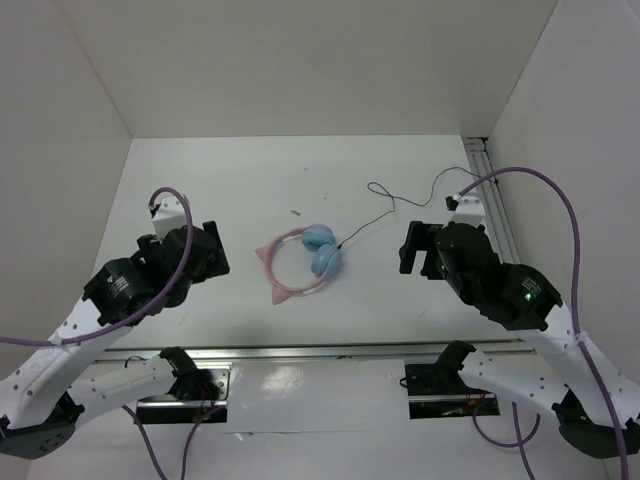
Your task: Wrap the headphones
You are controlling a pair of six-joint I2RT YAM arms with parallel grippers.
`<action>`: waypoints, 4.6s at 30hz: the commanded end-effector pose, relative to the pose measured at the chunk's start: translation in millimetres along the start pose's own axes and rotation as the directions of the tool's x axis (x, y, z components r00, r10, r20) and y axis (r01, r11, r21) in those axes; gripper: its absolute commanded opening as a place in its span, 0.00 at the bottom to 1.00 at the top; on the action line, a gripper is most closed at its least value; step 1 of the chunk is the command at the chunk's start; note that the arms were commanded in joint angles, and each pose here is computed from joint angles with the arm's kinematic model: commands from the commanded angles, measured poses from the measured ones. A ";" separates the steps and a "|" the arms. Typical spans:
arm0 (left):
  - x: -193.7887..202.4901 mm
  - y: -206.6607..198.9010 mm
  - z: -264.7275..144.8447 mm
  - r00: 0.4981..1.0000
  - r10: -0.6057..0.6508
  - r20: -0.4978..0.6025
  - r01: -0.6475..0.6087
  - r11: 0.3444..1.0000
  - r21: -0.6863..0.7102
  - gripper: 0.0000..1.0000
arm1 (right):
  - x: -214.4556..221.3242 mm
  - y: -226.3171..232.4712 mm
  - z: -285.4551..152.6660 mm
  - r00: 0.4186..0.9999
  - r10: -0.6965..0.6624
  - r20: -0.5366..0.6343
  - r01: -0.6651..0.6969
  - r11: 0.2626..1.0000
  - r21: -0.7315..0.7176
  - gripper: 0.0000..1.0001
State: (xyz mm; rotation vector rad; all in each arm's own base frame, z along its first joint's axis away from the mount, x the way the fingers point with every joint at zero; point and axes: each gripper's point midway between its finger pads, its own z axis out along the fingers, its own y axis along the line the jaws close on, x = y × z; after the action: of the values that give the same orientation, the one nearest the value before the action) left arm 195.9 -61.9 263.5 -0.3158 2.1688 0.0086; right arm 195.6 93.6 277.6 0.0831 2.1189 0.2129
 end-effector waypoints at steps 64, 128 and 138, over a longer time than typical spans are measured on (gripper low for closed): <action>22.0 -18.9 68.7 0.984 -0.166 -0.067 0.125 0.904 -0.408 0.00 | 7.3 146.2 16.6 0.978 0.026 0.205 0.126 0.713 -0.689 1.00; -80.6 -48.1 56.6 0.979 0.203 0.010 -0.203 0.977 0.071 0.00 | -40.4 148.6 130.5 0.852 -0.270 0.448 0.455 0.805 -0.381 0.00; 3.9 -143.8 69.7 0.782 0.623 -0.008 -0.589 0.744 0.316 0.00 | -21.2 166.5 75.4 0.798 -0.414 0.437 0.578 0.733 -0.360 0.01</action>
State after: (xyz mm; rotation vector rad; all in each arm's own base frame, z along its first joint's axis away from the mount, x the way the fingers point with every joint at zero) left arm 279.6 -155.3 216.1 0.4616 2.3642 0.1866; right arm 276.1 270.7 271.1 -0.6815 1.6211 0.4314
